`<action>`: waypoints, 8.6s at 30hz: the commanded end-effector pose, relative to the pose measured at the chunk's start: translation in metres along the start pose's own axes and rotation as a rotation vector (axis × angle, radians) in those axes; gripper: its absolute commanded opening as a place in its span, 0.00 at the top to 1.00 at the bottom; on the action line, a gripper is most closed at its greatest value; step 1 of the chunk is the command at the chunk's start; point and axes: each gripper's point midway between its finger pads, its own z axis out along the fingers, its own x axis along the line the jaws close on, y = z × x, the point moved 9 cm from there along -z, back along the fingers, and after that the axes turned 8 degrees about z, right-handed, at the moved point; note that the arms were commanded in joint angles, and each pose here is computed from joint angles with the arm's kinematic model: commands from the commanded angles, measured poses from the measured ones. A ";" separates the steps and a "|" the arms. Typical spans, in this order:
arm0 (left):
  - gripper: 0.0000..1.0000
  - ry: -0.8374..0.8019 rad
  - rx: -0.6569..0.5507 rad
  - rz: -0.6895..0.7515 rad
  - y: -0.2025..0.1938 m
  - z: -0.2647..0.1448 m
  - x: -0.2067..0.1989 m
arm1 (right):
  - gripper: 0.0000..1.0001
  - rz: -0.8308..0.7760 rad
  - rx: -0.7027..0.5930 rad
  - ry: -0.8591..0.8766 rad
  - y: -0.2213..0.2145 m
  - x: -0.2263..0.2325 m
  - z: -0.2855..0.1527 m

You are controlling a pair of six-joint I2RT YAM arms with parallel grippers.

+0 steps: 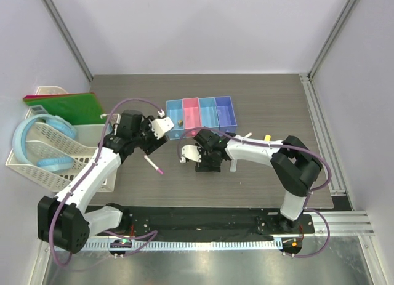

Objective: Sort the stationery into containers
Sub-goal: Pick up the stationery from the center of the board, then place the stationery in the storage box, then pick up the pen from the center of the board, then place the pen in the storage box.

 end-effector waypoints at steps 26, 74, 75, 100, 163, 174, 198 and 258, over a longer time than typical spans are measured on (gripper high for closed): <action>0.31 -0.103 0.254 0.221 -0.070 -0.038 -0.014 | 0.66 -0.075 -0.040 0.151 0.018 0.007 0.026; 0.21 -0.405 0.006 0.338 -0.103 0.020 -0.035 | 0.21 0.116 -0.370 -0.554 0.157 -0.167 -0.006; 0.22 -0.421 -0.008 0.343 -0.102 0.022 -0.036 | 0.21 0.119 -0.382 -0.568 0.159 -0.169 -0.016; 0.42 -0.844 0.030 0.466 -0.092 0.052 -0.039 | 0.20 0.424 -0.241 -0.773 -0.045 -0.179 -0.110; 1.00 -0.062 -0.294 -0.418 0.142 0.119 0.097 | 0.37 -0.017 0.021 0.136 -0.159 -0.141 0.007; 1.00 -0.042 -0.285 -0.390 0.147 0.119 0.093 | 0.53 -0.036 0.074 0.218 -0.155 -0.123 0.028; 1.00 -0.020 -0.240 -0.511 0.149 0.170 0.094 | 0.89 -0.012 0.028 0.083 -0.138 -0.075 -0.064; 0.44 0.067 -0.123 -0.201 0.049 -0.001 -0.002 | 0.91 0.636 -0.753 0.110 0.068 -0.169 -0.035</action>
